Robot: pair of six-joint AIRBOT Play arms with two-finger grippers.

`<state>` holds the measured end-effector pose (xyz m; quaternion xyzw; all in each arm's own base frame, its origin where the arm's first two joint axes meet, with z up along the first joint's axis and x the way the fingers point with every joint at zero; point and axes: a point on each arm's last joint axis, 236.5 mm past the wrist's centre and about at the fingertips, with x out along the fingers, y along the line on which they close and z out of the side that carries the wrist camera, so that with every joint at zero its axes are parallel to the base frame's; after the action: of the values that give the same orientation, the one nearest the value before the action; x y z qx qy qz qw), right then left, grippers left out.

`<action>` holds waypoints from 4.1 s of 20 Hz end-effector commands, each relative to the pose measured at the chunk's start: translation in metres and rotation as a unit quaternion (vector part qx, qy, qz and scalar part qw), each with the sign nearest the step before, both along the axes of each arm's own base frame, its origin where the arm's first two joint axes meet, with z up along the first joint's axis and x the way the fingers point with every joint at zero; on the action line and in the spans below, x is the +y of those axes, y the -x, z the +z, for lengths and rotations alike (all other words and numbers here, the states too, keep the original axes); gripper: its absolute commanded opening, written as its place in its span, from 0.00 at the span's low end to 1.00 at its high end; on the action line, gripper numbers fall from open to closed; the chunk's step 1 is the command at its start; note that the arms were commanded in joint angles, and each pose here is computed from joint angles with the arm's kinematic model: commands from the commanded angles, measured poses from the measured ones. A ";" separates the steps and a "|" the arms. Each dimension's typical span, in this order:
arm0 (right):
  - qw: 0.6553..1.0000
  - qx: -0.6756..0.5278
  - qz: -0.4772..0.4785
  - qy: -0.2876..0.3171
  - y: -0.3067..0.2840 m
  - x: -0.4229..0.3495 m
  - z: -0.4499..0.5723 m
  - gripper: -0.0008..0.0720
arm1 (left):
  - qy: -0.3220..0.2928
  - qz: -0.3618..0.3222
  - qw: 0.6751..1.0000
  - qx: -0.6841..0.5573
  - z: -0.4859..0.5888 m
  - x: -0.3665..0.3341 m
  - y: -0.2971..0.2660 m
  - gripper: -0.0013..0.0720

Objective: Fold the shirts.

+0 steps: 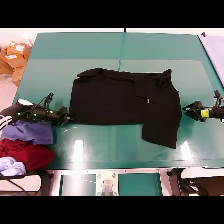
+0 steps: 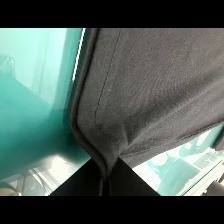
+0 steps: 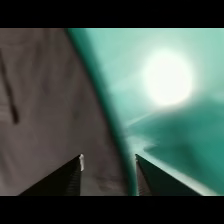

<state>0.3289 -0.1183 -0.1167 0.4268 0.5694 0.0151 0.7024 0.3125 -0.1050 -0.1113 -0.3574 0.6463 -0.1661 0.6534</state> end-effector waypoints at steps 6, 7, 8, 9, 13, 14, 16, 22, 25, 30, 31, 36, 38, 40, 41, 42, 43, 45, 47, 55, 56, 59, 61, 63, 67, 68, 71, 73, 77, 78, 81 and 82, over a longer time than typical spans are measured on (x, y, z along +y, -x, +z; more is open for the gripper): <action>0.996 0.041 0.055 -0.051 0.026 0.033 -0.007 0.52 | 0.012 -0.007 1.000 0.006 0.004 -0.004 0.004 0.05; 0.996 0.040 0.054 -0.053 0.025 0.034 -0.007 0.52 | 0.013 -0.007 1.000 0.007 0.004 -0.004 0.004 0.05; 0.996 0.034 0.051 -0.057 0.022 0.035 -0.005 0.40 | 0.012 -0.007 1.000 0.006 0.004 -0.004 0.004 0.05; 0.996 0.019 0.052 -0.064 0.016 0.038 0.000 0.15 | 0.011 -0.016 1.000 -0.004 0.005 -0.004 0.003 0.05; 0.988 -0.109 0.072 -0.088 -0.039 0.055 0.075 0.03 | 0.028 -0.059 0.994 -0.090 0.070 -0.009 -0.031 0.05; 0.982 -0.155 0.083 -0.072 -0.057 0.059 0.113 0.03 | 0.026 -0.071 0.988 -0.134 0.108 -0.009 -0.044 0.05; 0.958 -0.268 0.100 -0.028 -0.081 0.068 0.214 0.03 | 0.003 -0.076 0.966 -0.247 0.208 -0.008 -0.064 0.05; 0.811 -0.547 0.032 0.205 -0.007 0.099 0.524 0.03 | -0.113 -0.055 0.736 -0.666 0.558 -0.021 0.028 0.05; 0.728 -0.638 -0.009 0.252 0.055 0.139 0.618 0.03 | -0.143 -0.040 0.605 -0.782 0.657 -0.038 0.131 0.05; 0.678 -0.653 -0.055 0.333 0.099 0.144 0.664 0.03 | -0.167 -0.002 0.605 -0.778 0.669 -0.027 0.155 0.05; 0.686 -0.645 -0.051 0.332 0.095 0.142 0.658 0.03 | -0.176 0.012 0.630 -0.756 0.657 -0.017 0.137 0.05; 0.799 -0.551 -0.020 0.238 -0.005 0.100 0.544 0.03 | -0.134 -0.008 0.803 -0.581 0.514 0.010 -0.028 0.05; 0.850 -0.488 0.007 0.199 -0.067 0.096 0.448 0.03 | -0.092 -0.029 0.857 -0.507 0.433 0.011 -0.089 0.05; 0.882 -0.432 0.020 0.186 -0.123 0.095 0.356 0.03 | -0.069 -0.039 0.896 -0.436 0.344 0.013 -0.144 0.05; 0.897 -0.402 0.019 0.180 -0.148 0.091 0.313 0.03 | -0.064 -0.042 0.911 -0.406 0.301 0.010 -0.167 0.05; 0.910 -0.376 0.015 0.174 -0.170 0.087 0.277 0.03 | -0.059 -0.054 0.924 -0.374 0.255 0.002 -0.185 0.05; 0.923 -0.348 0.011 0.165 -0.189 0.082 0.240 0.03 | -0.055 -0.067 0.932 -0.351 0.212 -0.009 -0.200 0.05; 0.943 -0.298 0.010 0.146 -0.214 0.074 0.177 0.03 | -0.062 -0.068 0.942 -0.322 0.142 -0.030 -0.224 0.05; 0.954 -0.266 0.011 0.135 -0.232 0.067 0.130 0.03 | -0.075 -0.039 0.947 -0.310 0.103 -0.030 -0.244 0.05; 0.955 -0.264 0.022 0.136 -0.269 0.049 0.108 0.03 | -0.093 0.013 0.946 -0.310 0.091 -0.002 -0.265 0.05; 0.958 -0.251 0.037 0.134 -0.259 0.046 0.104 0.03 | -0.098 -0.006 0.948 -0.302 0.086 -0.003 -0.258 0.05; 0.969 -0.193 0.059 0.141 -0.225 0.018 0.089 0.03 | -0.103 -0.071 0.959 -0.256 0.068 0.001 -0.225 0.05; 0.975 -0.169 0.057 0.134 -0.206 -0.002 0.086 0.03 | -0.096 -0.072 0.965 -0.231 0.065 0.011 -0.216 0.05; 0.980 -0.150 0.053 0.122 -0.192 -0.010 0.077 0.03 | -0.097 -0.071 0.966 -0.228 0.064 0.014 -0.215 0.05; 0.985 -0.119 0.061 0.107 -0.173 0.002 0.045 0.03 | -0.115 -0.089 0.963 -0.226 0.049 0.004 -0.213 0.05; 0.986 -0.113 0.064 0.107 -0.169 0.003 0.039 0.03 | -0.116 -0.095 0.964 -0.220 0.042 0.002 -0.211 0.05; 0.986 -0.101 0.069 0.114 -0.162 0.001 0.029 0.03 | -0.119 -0.099 0.967 -0.204 0.028 -0.002 -0.207 0.05; 0.986 -0.101 0.069 0.113 -0.162 0.002 0.029 0.03 | -0.118 -0.095 0.967 -0.202 0.027 -0.002 -0.208 0.05; 0.986 -0.107 0.069 0.111 -0.168 -0.001 0.047 0.57 | -0.103 -0.089 0.972 -0.192 0.043 -0.006 -0.208 0.86; 0.986 -0.105 0.067 0.113 -0.168 -0.007 0.059 0.57 | -0.098 -0.100 0.971 -0.193 0.052 -0.009 -0.208 0.86; 0.985 -0.079 0.074 0.131 -0.146 -0.030 0.086 0.23 | -0.128 -0.131 0.976 -0.119 0.063 0.012 -0.182 0.86; 0.986 -0.068 0.076 0.133 -0.132 -0.036 0.093 0.06 | -0.151 -0.140 0.976 -0.074 0.065 0.027 -0.166 0.83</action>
<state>0.4875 -0.1405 -0.0419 0.2921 0.5205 0.0321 0.8017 0.5122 -0.1027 -0.0512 -0.1696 0.5796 -0.2232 0.7652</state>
